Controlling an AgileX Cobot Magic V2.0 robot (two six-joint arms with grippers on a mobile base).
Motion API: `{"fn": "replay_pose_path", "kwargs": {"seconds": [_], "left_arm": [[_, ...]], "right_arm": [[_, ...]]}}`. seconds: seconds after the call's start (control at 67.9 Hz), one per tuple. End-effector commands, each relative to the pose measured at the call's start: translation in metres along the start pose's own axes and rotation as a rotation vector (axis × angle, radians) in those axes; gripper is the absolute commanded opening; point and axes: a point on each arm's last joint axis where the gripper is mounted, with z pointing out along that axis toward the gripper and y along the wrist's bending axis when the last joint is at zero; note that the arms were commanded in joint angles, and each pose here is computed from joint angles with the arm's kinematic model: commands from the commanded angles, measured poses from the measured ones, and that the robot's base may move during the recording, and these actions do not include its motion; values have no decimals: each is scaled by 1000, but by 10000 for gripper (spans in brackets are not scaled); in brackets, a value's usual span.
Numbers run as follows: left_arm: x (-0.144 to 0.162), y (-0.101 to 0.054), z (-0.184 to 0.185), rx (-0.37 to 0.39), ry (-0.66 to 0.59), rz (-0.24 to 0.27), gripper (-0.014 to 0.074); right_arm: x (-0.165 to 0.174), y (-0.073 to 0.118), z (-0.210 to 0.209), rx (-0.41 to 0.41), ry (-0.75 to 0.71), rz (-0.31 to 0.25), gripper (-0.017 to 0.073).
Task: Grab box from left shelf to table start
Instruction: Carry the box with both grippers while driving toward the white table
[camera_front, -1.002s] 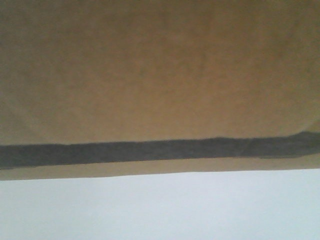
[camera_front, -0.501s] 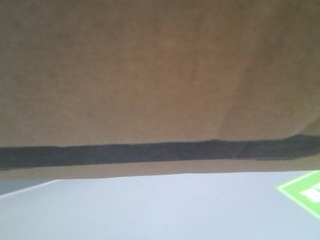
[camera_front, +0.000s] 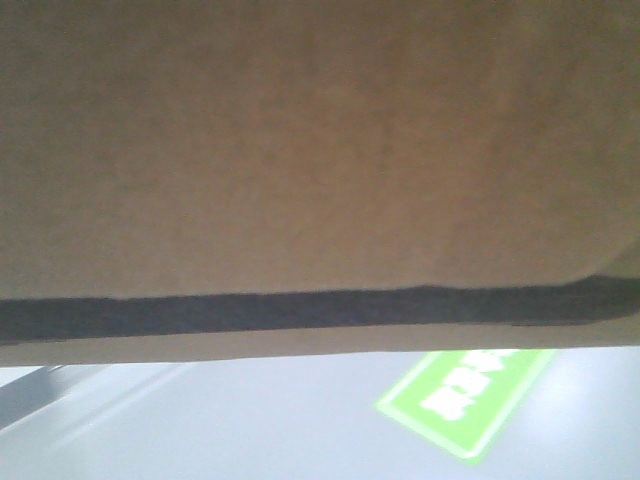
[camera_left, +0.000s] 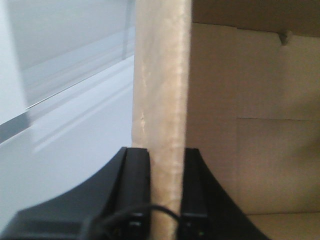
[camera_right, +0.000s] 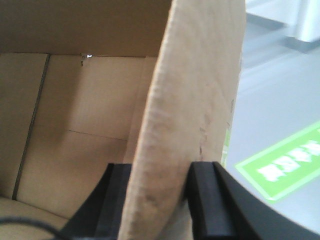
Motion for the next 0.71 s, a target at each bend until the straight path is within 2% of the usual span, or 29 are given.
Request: {"fn": "replay_pose_path", "kwargs": {"seconds": [0.0, 0.692], "left_arm": [[-24, 0, -7, -12, -200, 9, -98], [-24, 0, -7, -12, -200, 9, -98]], "right_arm": [[-21, -1, -7, 37, -163, -74, 57], [-21, -1, -7, 37, -164, -74, 57]]}}
